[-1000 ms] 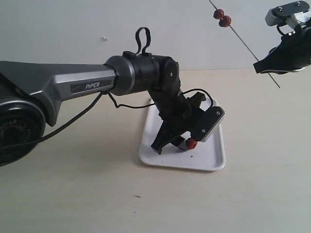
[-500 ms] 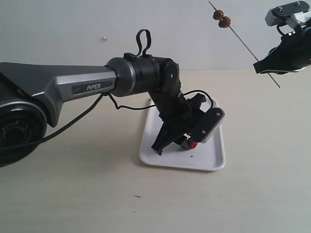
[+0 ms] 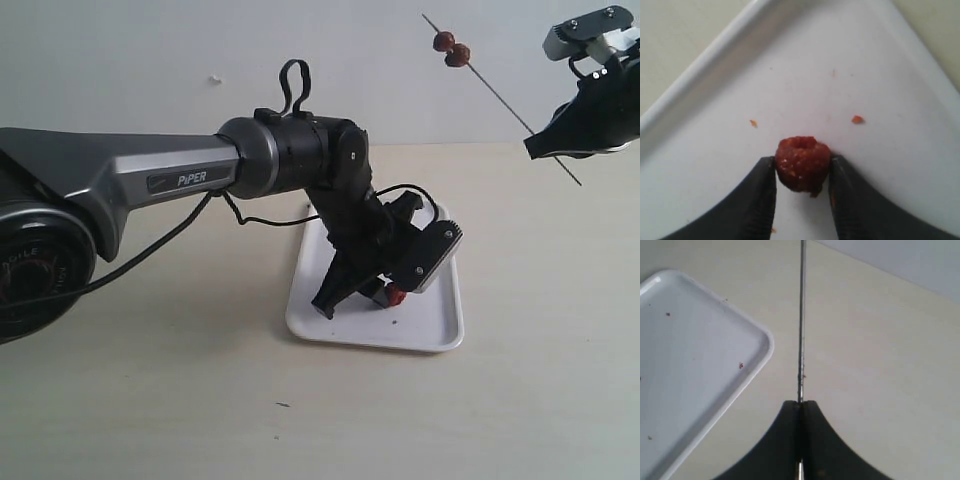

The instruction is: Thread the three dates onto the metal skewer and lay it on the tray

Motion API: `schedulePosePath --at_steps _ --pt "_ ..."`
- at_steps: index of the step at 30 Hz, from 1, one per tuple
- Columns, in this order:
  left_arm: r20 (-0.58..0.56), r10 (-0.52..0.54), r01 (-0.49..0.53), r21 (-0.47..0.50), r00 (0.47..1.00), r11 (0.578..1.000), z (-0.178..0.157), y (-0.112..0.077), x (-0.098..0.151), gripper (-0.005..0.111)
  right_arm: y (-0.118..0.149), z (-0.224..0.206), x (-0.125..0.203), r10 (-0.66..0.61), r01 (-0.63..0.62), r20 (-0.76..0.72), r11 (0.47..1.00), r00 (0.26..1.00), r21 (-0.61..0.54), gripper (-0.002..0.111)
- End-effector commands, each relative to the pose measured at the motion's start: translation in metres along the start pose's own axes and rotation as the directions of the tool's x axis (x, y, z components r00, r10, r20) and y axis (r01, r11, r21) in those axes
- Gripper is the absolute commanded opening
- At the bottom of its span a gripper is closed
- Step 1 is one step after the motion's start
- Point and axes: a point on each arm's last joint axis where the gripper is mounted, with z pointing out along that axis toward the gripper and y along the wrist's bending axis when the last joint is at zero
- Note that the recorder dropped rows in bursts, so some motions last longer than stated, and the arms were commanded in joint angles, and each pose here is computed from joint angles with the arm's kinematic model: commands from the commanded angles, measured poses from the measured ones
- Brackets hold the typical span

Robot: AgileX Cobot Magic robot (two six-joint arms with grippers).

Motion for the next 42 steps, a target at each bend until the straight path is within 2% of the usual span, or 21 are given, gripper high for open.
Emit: schedulePosePath --at_steps 1,4,11,18,22,29,42 --pt "-0.037 -0.041 0.039 -0.054 0.998 0.998 -0.013 0.006 0.007 0.036 0.002 -0.005 0.004 -0.070 0.068 -0.063 0.997 0.996 -0.037 0.000" --pt "-0.076 -0.075 0.069 -0.071 0.994 0.995 -0.022 0.009 0.016 0.036 0.006 -0.006 0.011 -0.121 0.110 -0.128 0.990 0.984 -0.087 0.000" --pt "-0.088 -0.219 0.206 -0.134 0.972 0.969 -0.050 0.013 0.045 0.036 0.015 -0.012 0.030 -0.245 0.173 -0.307 0.955 0.920 -0.243 0.000" --pt "-0.098 -0.308 0.289 -0.170 0.946 0.942 -0.064 0.012 0.074 0.036 0.020 -0.016 0.036 -0.291 0.179 -0.345 0.930 0.892 -0.321 0.000" --pt "-0.091 -0.388 0.364 -0.205 0.917 0.908 -0.067 0.012 0.087 0.036 0.022 -0.017 0.036 -0.298 0.175 -0.345 0.923 0.890 -0.343 0.000" --pt "-0.093 -0.382 0.353 -0.234 0.919 0.906 -0.068 0.014 0.087 0.036 0.035 -0.021 0.037 -0.374 0.196 -0.275 0.838 0.886 -0.509 0.000" --pt "-0.095 -0.379 0.347 -0.250 0.920 0.904 -0.074 0.016 0.087 0.036 0.032 -0.020 0.037 -0.375 0.204 -0.291 0.853 0.880 -0.481 0.000"
